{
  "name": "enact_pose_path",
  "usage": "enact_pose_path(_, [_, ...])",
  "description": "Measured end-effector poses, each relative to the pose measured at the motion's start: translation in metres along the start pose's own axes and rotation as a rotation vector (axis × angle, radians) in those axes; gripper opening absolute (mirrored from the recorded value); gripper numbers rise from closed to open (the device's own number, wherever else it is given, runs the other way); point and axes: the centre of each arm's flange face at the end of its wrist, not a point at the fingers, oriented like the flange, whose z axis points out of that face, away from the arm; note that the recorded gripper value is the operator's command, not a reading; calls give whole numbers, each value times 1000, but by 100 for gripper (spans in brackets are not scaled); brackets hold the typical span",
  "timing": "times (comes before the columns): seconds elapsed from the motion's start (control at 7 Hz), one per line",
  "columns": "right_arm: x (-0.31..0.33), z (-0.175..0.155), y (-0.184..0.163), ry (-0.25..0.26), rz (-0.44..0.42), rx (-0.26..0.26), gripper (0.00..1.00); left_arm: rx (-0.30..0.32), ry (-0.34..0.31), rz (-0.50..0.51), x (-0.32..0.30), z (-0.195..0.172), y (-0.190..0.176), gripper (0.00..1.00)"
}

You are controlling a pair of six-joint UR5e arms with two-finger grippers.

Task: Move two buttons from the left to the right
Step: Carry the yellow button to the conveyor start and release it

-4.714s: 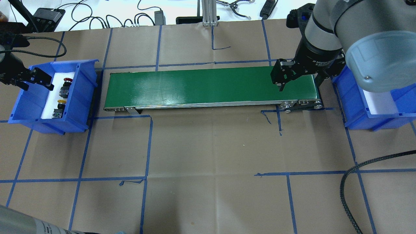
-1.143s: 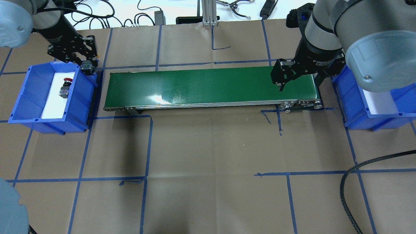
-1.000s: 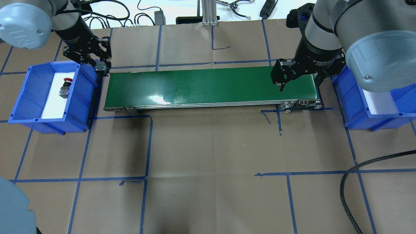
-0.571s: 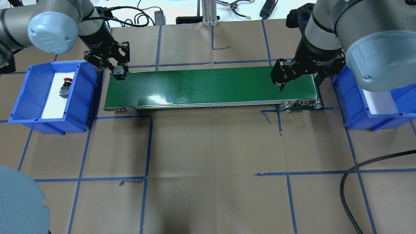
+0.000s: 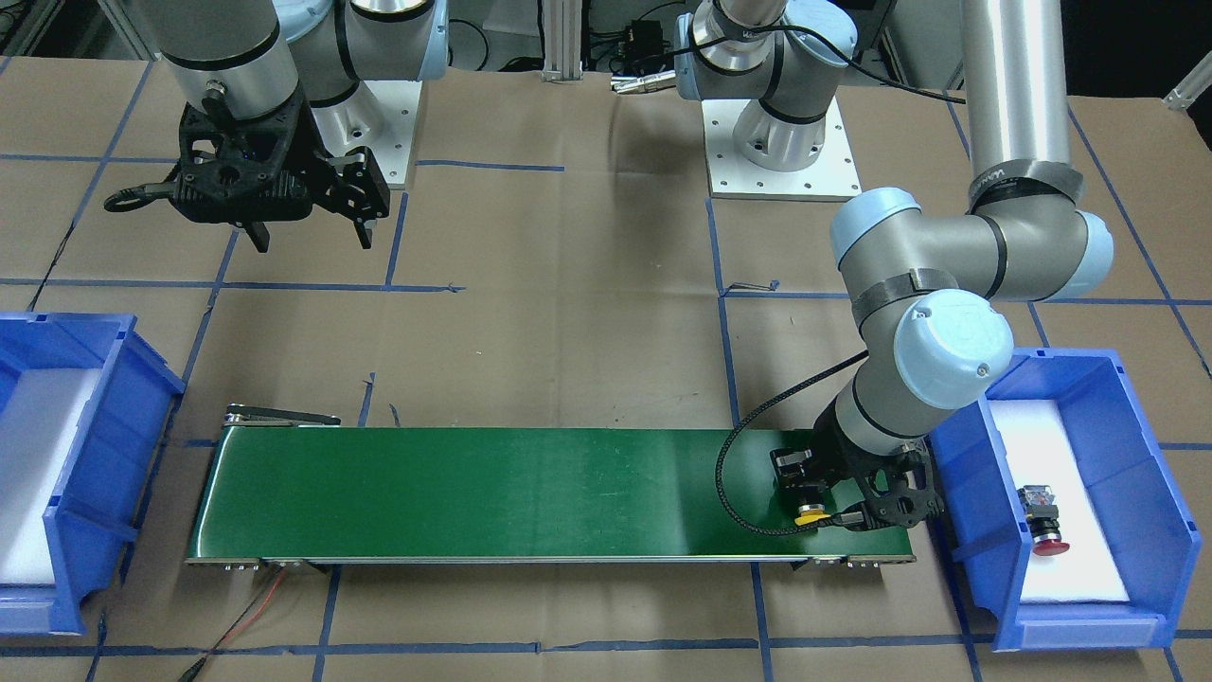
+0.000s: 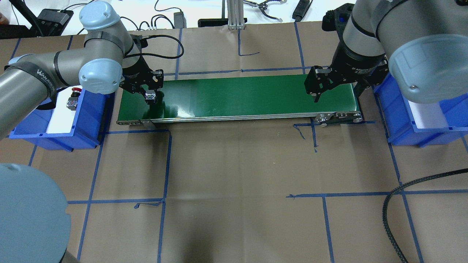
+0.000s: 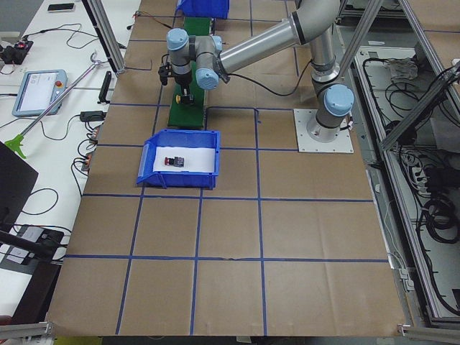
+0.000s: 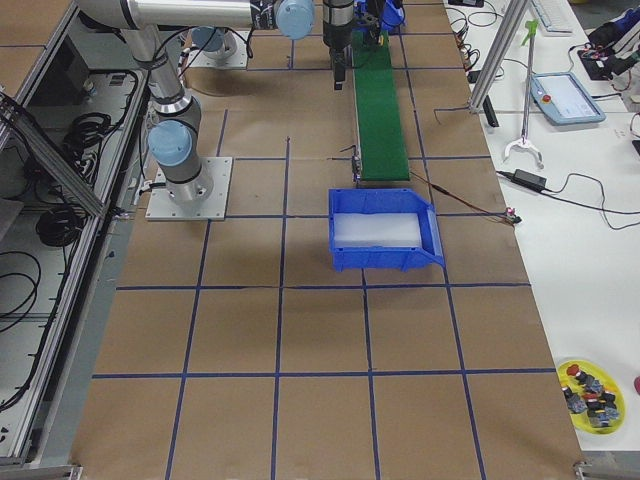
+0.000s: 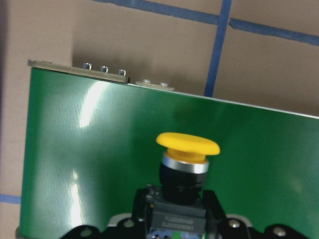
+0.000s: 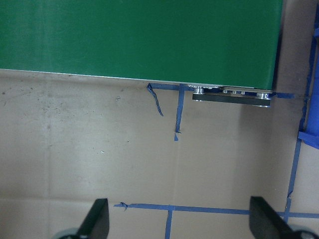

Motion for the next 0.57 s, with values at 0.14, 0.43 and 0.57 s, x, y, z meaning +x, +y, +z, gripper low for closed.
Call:
enact_pose_path(0.14, [0,0,0,0,0,0,100,9,-1,0,0,-4,0,100])
enact_pose_path(0.43, [0,0,0,0,0,0,100,59,5,0,0,-38,-2,100])
enact_pose_path(0.57, [0,0,0,0,1,0,100,80,8,-2,-2,-65,2,100])
